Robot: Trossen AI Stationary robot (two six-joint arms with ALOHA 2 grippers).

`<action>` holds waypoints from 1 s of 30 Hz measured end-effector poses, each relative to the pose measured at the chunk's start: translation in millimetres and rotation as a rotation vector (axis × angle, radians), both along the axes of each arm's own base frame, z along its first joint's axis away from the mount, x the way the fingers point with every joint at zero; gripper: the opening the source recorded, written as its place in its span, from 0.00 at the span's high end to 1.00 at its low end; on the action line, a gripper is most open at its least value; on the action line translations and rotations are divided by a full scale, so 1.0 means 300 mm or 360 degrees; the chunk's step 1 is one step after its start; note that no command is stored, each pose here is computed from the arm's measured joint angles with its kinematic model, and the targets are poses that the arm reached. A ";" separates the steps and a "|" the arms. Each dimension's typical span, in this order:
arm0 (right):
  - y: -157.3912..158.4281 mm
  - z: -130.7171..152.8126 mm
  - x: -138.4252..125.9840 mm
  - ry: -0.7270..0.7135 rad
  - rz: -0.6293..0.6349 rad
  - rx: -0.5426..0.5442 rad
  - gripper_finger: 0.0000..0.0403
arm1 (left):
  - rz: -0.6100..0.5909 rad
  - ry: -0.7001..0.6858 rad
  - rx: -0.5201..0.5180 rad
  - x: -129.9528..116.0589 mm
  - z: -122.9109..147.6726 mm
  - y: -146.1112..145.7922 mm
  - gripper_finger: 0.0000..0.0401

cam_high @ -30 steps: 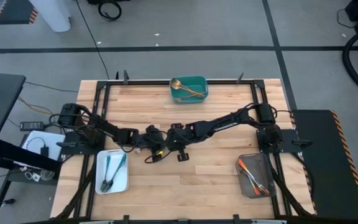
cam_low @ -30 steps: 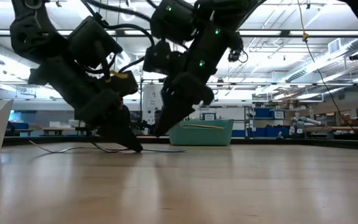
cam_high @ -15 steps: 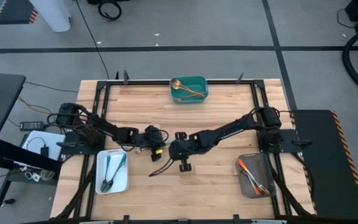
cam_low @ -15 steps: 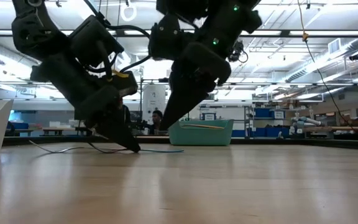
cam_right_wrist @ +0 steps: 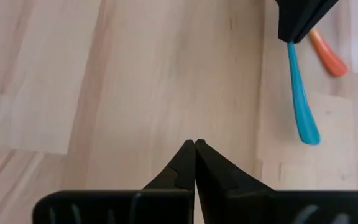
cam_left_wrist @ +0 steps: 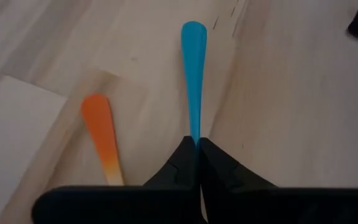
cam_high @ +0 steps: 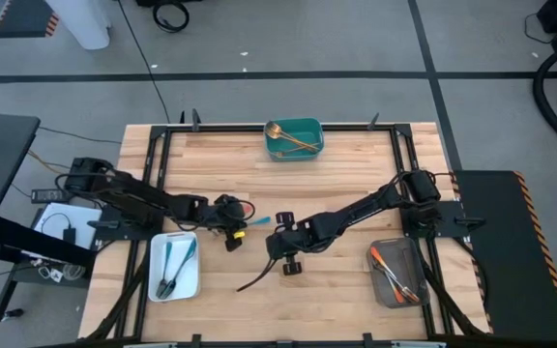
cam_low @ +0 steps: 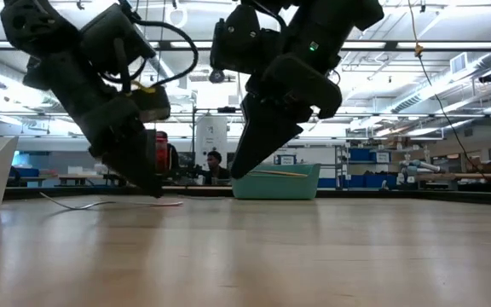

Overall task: Sort silverware by color (type)
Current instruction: Put the blue fork into the white bin

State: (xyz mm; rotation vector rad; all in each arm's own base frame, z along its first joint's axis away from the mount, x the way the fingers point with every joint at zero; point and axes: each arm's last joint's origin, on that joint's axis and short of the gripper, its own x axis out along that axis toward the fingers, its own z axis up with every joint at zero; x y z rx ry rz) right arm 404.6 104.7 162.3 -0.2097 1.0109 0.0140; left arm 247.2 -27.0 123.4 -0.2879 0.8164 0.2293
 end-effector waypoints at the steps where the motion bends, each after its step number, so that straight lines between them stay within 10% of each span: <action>1: 0.000 0.000 0.001 -0.0007 -0.0005 -0.0008 0.97 | 0.0010 -0.0006 -0.0007 0.002 0.008 0.000 0.97; 16: -0.011 -0.098 -0.044 -0.0057 -0.0053 -0.0046 0.97 | -0.0021 0.0260 0.0003 0.048 0.184 -0.073 0.97; 30: 0.049 -0.082 -0.064 -0.0260 -0.0212 -0.0630 0.97 | 0.0158 0.0346 0.0015 -0.069 0.337 -0.215 0.97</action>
